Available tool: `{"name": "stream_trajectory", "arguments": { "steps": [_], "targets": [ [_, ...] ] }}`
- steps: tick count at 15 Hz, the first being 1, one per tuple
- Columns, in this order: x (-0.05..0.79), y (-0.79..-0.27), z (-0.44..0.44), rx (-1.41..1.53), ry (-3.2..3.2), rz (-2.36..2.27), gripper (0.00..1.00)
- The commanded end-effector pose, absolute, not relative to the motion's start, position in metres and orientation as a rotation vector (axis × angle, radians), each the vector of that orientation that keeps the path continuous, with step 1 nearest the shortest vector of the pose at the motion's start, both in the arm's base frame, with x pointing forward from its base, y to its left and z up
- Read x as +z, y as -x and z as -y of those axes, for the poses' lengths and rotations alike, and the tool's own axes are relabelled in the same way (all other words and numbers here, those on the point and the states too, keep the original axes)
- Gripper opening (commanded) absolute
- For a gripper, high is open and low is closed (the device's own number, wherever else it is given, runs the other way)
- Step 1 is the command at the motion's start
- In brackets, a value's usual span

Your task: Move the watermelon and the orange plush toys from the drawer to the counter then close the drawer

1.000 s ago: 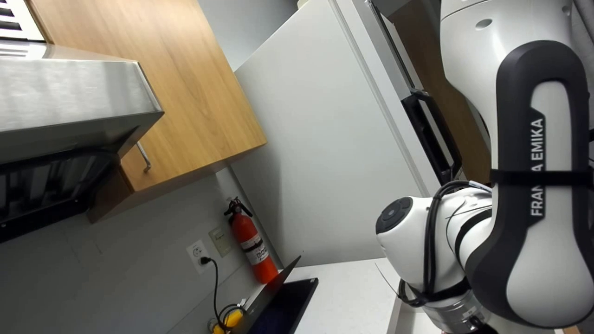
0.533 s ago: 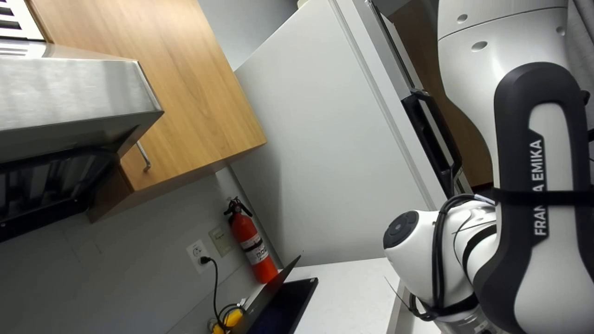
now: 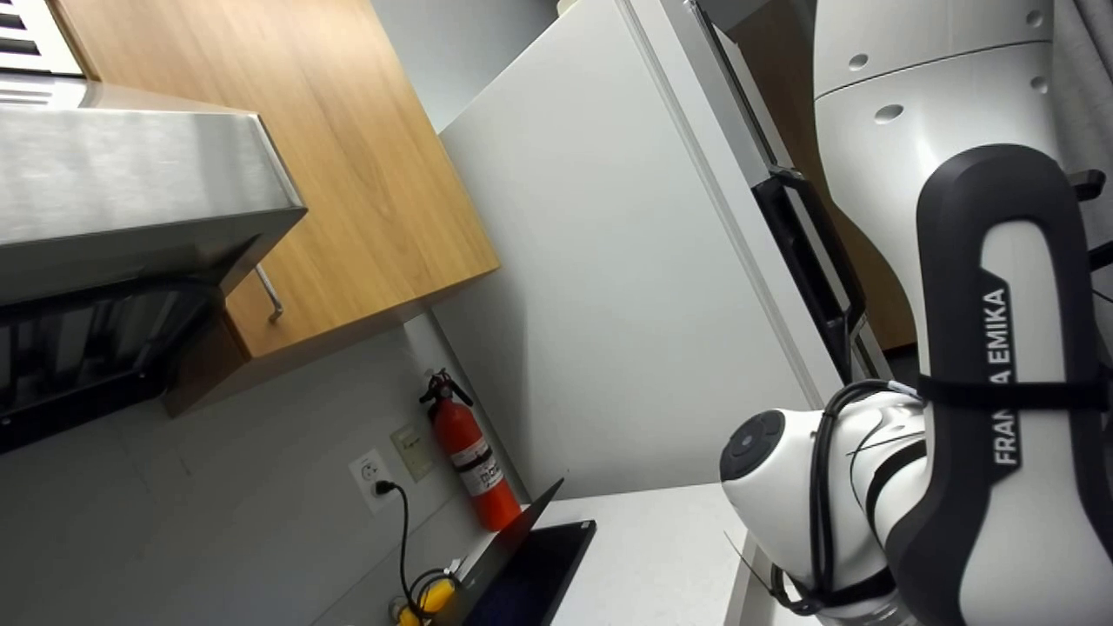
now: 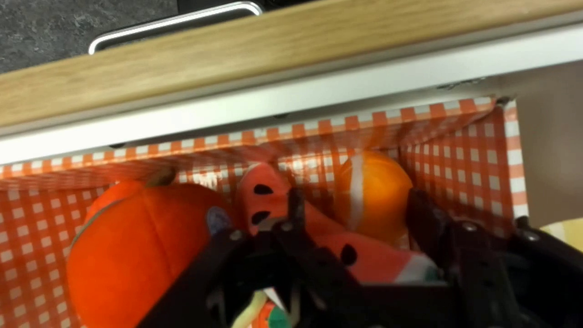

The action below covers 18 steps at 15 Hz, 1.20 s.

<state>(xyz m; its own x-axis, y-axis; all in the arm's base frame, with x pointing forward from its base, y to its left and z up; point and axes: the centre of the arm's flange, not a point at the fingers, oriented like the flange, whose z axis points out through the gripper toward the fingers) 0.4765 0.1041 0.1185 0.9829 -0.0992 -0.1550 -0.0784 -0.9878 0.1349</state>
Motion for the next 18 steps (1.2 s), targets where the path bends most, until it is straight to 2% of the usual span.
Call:
{"name": "stream_trajectory", "arguments": {
  "steps": [1,2,6,7,8,9,14,17,18],
  "targets": [
    [0.119,-0.488,-0.101,-0.202,-2.986,0.146,0.92],
    [0.119,-0.489,-0.1,-0.191,-2.977,0.141,0.99],
    [0.117,-0.493,-0.097,-0.172,-2.972,0.144,1.0],
    [0.116,-0.493,-0.097,-0.171,-2.976,0.146,0.75],
    [0.115,-0.494,-0.098,-0.171,-2.978,0.145,0.74],
    [0.115,-0.494,-0.098,-0.17,-2.979,0.143,0.68],
    [0.118,-0.494,-0.099,-0.159,-2.976,0.123,0.27],
    [0.13,-0.493,-0.096,-0.166,-2.96,0.097,0.06],
    [0.136,-0.491,-0.094,-0.168,-2.954,0.085,0.02]
  ]
}}
